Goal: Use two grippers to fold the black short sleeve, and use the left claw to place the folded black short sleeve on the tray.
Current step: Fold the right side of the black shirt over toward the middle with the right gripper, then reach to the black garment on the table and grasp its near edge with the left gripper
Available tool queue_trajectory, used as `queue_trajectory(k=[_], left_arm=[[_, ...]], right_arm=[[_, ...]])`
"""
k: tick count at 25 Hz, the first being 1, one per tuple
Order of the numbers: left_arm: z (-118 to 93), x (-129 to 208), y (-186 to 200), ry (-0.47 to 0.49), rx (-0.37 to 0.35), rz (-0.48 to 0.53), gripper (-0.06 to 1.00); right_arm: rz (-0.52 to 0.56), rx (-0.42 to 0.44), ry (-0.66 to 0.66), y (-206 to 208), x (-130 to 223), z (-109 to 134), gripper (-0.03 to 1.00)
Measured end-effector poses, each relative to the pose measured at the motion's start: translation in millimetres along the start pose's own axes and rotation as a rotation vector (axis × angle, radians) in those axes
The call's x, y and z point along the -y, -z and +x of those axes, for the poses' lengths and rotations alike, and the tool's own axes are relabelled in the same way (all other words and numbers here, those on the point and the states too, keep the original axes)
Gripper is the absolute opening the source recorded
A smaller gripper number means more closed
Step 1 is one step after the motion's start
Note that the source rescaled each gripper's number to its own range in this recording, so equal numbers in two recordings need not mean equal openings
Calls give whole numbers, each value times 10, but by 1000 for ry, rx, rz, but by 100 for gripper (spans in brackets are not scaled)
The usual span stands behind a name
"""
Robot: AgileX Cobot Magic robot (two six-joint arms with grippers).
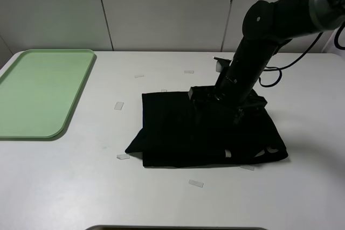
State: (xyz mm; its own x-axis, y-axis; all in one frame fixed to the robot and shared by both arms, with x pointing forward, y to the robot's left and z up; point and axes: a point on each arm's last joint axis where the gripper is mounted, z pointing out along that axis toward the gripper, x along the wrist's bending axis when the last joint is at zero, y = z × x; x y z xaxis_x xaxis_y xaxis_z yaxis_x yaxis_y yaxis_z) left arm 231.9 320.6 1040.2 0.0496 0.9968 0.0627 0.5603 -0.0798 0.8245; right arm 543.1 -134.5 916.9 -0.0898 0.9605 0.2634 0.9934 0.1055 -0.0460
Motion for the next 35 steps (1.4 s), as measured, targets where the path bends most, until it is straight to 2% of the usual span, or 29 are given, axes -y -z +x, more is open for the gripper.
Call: queue_trajectory(k=[5, 9, 13, 19, 23, 28, 31, 35], left_arm=[[0, 0, 0, 0, 0, 0, 87], [0, 0, 0, 0, 0, 0, 87], [0, 0, 0, 0, 0, 0, 87], [0, 0, 0, 0, 0, 0, 87], [0, 0, 0, 0, 0, 0, 87], [0, 0, 0, 0, 0, 0, 87], [0, 0, 0, 0, 0, 0, 87], [0, 0, 0, 0, 0, 0, 87]], right_arm=[[-27, 12, 3, -93, 39, -59, 100], [-64, 18, 33, 29, 29, -37, 100], [-181, 14, 99, 460, 22, 61, 100], [-379, 56, 219, 1250, 300, 112, 100], [-486, 130, 289, 1780, 675, 53, 100], [-628, 206, 285, 2233, 1301, -136, 100], [-720, 202, 251, 2363, 1686, -260, 100], [-842, 155, 238, 2466, 2256, -422, 100]])
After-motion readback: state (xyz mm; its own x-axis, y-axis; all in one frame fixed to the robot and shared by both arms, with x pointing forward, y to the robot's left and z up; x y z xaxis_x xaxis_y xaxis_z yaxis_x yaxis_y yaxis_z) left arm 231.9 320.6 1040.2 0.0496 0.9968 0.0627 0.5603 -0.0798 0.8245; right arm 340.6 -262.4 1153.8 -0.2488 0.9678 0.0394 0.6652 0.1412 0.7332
